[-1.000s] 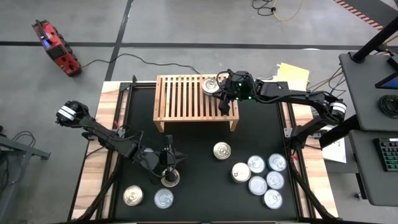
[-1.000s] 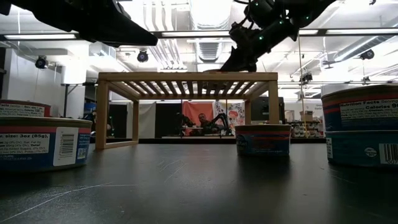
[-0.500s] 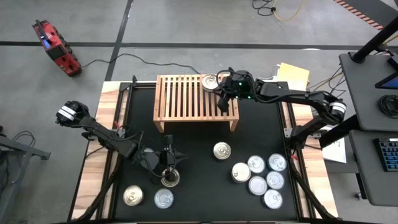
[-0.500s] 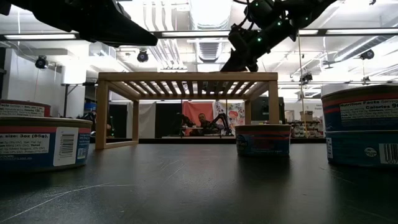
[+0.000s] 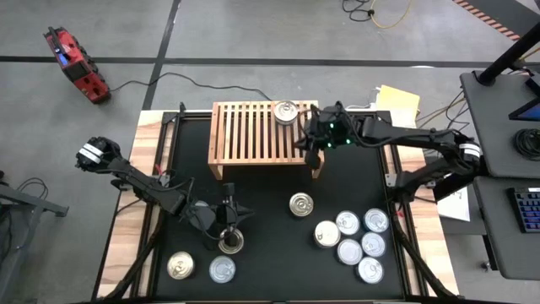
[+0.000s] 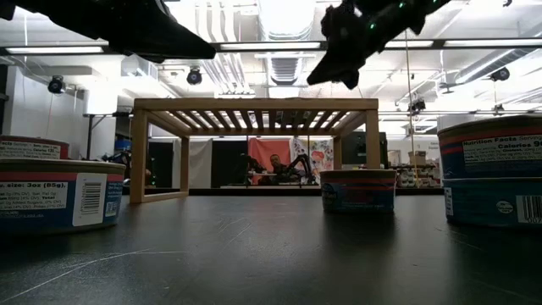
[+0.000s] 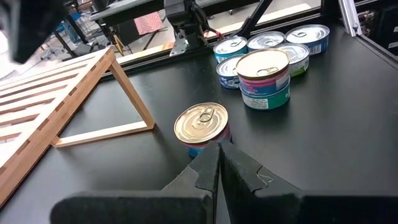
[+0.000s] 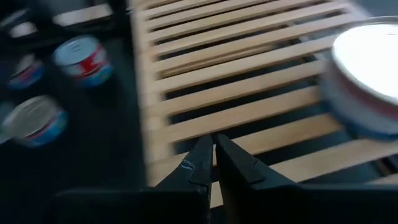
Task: Stack canned seafood by type on shelf
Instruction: Stack the blue and pink tuna can on top of the blue and pink tuna can
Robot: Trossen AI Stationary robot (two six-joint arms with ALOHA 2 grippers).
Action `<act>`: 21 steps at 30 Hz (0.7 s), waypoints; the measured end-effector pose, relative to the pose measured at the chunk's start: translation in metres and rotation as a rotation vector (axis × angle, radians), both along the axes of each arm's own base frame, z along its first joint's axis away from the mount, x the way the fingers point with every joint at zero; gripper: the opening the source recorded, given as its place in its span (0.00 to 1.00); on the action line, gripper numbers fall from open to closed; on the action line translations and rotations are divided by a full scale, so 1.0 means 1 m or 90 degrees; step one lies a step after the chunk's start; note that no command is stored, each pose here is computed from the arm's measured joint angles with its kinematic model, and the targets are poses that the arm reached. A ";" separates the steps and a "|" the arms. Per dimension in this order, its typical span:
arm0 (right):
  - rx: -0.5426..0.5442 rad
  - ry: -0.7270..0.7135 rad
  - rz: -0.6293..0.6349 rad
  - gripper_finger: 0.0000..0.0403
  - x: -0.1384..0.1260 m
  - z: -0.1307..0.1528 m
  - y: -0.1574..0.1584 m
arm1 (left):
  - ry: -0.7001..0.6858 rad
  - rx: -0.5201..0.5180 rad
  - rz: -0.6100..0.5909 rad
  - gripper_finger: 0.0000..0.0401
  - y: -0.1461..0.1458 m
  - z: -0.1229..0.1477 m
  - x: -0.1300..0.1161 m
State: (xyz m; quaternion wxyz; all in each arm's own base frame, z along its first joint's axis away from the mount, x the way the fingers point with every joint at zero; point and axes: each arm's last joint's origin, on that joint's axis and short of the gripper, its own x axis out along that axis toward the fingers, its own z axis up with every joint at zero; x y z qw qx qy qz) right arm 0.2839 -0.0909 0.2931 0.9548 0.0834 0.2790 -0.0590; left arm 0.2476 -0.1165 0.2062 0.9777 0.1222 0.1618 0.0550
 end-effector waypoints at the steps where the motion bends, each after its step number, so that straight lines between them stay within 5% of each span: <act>1: 0.004 0.005 0.012 0.03 0.000 0.001 0.007 | -0.002 -0.001 0.000 0.00 0.000 0.000 0.000; 12: 0.022 0.047 0.142 0.03 0.004 -0.005 0.070 | -0.006 -0.087 0.008 0.00 -0.001 0.000 0.000; 21: 0.052 0.084 0.183 0.03 0.000 -0.024 0.098 | 0.092 -0.260 -0.102 0.00 -0.011 0.004 0.002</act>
